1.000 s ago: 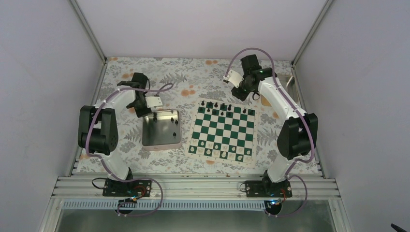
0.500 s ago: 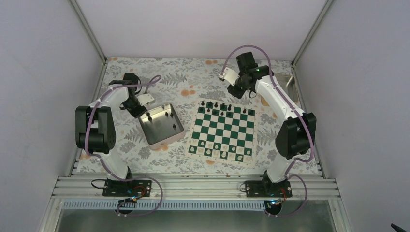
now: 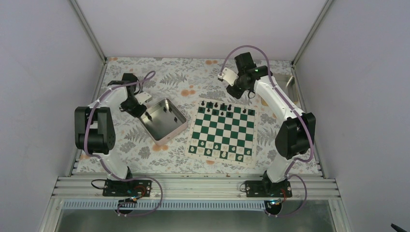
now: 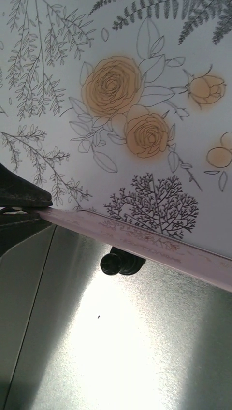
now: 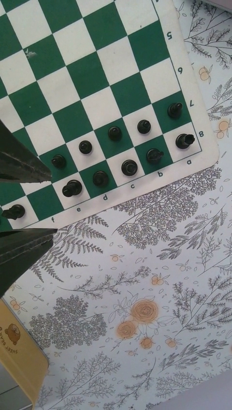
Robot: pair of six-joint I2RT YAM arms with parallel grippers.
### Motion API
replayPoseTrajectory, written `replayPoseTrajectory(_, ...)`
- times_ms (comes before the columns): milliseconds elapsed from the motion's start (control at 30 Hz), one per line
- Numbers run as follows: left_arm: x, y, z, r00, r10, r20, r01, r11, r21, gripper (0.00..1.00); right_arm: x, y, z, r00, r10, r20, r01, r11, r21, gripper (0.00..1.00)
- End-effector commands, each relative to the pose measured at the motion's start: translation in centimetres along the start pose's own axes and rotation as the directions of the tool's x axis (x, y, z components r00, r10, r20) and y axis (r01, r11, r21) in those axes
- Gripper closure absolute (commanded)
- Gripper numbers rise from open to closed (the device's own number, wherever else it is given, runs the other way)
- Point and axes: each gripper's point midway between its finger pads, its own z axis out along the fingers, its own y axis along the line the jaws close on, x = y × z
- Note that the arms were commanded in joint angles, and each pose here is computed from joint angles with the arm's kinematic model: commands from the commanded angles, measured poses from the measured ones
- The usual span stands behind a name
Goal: Set up the chess pieces on the board
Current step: Adjust the storage box at the center of the board.
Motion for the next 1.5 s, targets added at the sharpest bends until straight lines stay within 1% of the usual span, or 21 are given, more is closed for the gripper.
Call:
replayPoseTrajectory(0, 5.3, -3.8, 1.5, 0.98, -0.039, -0.196, 0.068, 0.987, 0.146, 0.98, -1.1, 0.0, -0.4, 1.0, 0.005, 0.022, -0.005, 1.0, 0.013, 0.73)
replayPoseTrajectory(133, 5.7, -4.6, 0.7, 0.98, -0.031, -0.195, 0.066, 0.982, 0.177, 0.98, -1.3, 0.2, -0.2, 1.0, 0.0, 0.021, 0.0, 1.0, 0.008, 0.73)
replayPoseTrajectory(267, 5.3, -5.4, -0.5, 0.987, -0.014, -0.161, 0.047, 0.978, 0.202, 0.96, -1.4, 0.2, 0.0, 1.0, -0.004, 0.02, 0.004, 1.0, 0.012, 0.73)
replayPoseTrajectory(333, 5.1, -5.5, -0.9, 0.989, -0.007, -0.15, 0.036, 0.982, 0.187, 0.84, -1.4, 0.1, 0.0, 1.0, -0.005, 0.021, 0.005, 1.0, 0.011, 0.73)
replayPoseTrajectory(367, 5.0, -5.6, -1.1, 0.989, -0.005, -0.145, 0.031, 0.983, 0.181, 0.8, -1.5, 0.2, 0.1, 1.0, -0.005, 0.021, 0.005, 1.0, 0.01, 0.73)
replayPoseTrajectory(400, 5.0, -5.5, -1.3, 0.99, -0.004, -0.142, 0.028, 0.985, 0.17, 0.79, -1.6, 0.2, 0.1, 1.0, -0.006, 0.022, 0.006, 1.0, 0.01, 0.73)
replayPoseTrajectory(433, 5.0, -5.3, -1.3, 0.989, -0.005, -0.145, 0.028, 0.987, 0.155, 0.79, -1.6, 0.2, 0.0, 1.0, -0.007, 0.024, 0.006, 1.0, 0.01, 0.73)
replayPoseTrajectory(533, 4.8, -4.1, -1.3, 0.99, -0.026, -0.139, 0.039, 0.995, 0.093, 0.9, -1.8, 0.3, -0.1, 0.999, -0.006, 0.032, 0.006, 1.0, 0.009, 0.73)
replayPoseTrajectory(567, 4.7, -3.6, -1.3, 0.99, -0.034, -0.14, 0.044, 0.997, 0.068, 0.93, -1.9, 0.3, -0.1, 0.999, -0.006, 0.035, 0.005, 1.0, 0.008, 0.73)
replayPoseTrajectory(600, 4.7, -3.1, -1.2, 0.989, -0.042, -0.144, 0.05, 0.998, 0.048, 0.94, -1.9, 0.3, -0.1, 0.999, -0.007, 0.035, 0.007, 1.0, 0.006, 0.73)
replayPoseTrajectory(767, 4.6, -2.0, -1.7, 0.988, -0.057, -0.142, 0.058, 0.998, 0.004, 0.91, -1.7, 0.4, -0.2, 0.999, -0.006, 0.032, 0.006, 1.0, 0.012, 0.73)
replayPoseTrajectory(867, 4.3, -2.0, -2.3, 0.99, -0.055, -0.132, 0.057, 0.998, 0.009, 0.89, -1.7, 0.4, -0.3, 0.999, -0.006, 0.034, 0.006, 1.0, 0.012, 0.73)
replayPoseTrajectory(967, 4.3, -1.9, -2.8, 0.991, -0.059, -0.123, 0.059, 0.998, -0.003, 0.88, -1.8, 0.3, -0.3, 0.999, -0.006, 0.037, 0.006, 1.0, 0.016, 0.73)
replayPoseTrajectory(1000, 4.4, -2.0, -2.9, 0.991, -0.058, -0.124, 0.059, 0.998, 0.003, 0.86, -1.8, 0.3, -0.3, 0.999, -0.006, 0.039, 0.005, 1.0, 0.016, 0.74)
replayPoseTrajectory(1067, 4.5, -2.4, -3.1, 0.991, -0.057, -0.121, 0.06, 0.998, 0.019, 0.75, -1.8, 0.3, -0.3, 0.999, -0.006, 0.039, 0.006, 1.0, 0.014, 0.74)
replayPoseTrajectory(1100, 4.4, -2.5, -3.3, 0.992, -0.055, -0.117, 0.058, 0.998, 0.02, 0.74, -1.8, 0.3, -0.3, 0.999, -0.006, 0.038, 0.005, 1.0, 0.014, 0.74)
replayPoseTrajectory(1133, 4.2, -2.5, -3.7, 0.993, -0.054, -0.104, 0.056, 0.998, 0.023, 0.71, -1.9, 0.2, -0.4, 0.999, -0.007, 0.04, 0.007, 1.0, 0.015, 0.74)
replayPoseTrajectory(1267, 2.8, -2.5, -6.6, 0.999, -0.037, -0.02, 0.037, 0.999, 0.021, 0.53, -3.1, 0.7, -1.1, 0.997, -0.023, 0.071, 0.023, 1.0, 0.005, 0.73)
replayPoseTrajectory(1400, 0.5, -0.4, -10.3, 0.995, -0.029, 0.095, 0.036, 0.997, -0.073, 0.33, -4.5, 2.6, -0.7, 0.995, -0.084, 0.05, 0.084, 0.996, -0.011, 0.7)
replayPoseTrajectory(1467, -0.7, 1.4, -11.9, 0.987, -0.035, 0.155, 0.058, 0.987, -0.152, 0.24, -5.8, 4.2, -0.3, 0.992, -0.117, 0.047, 0.119, 0.992, -0.038, 0.68)
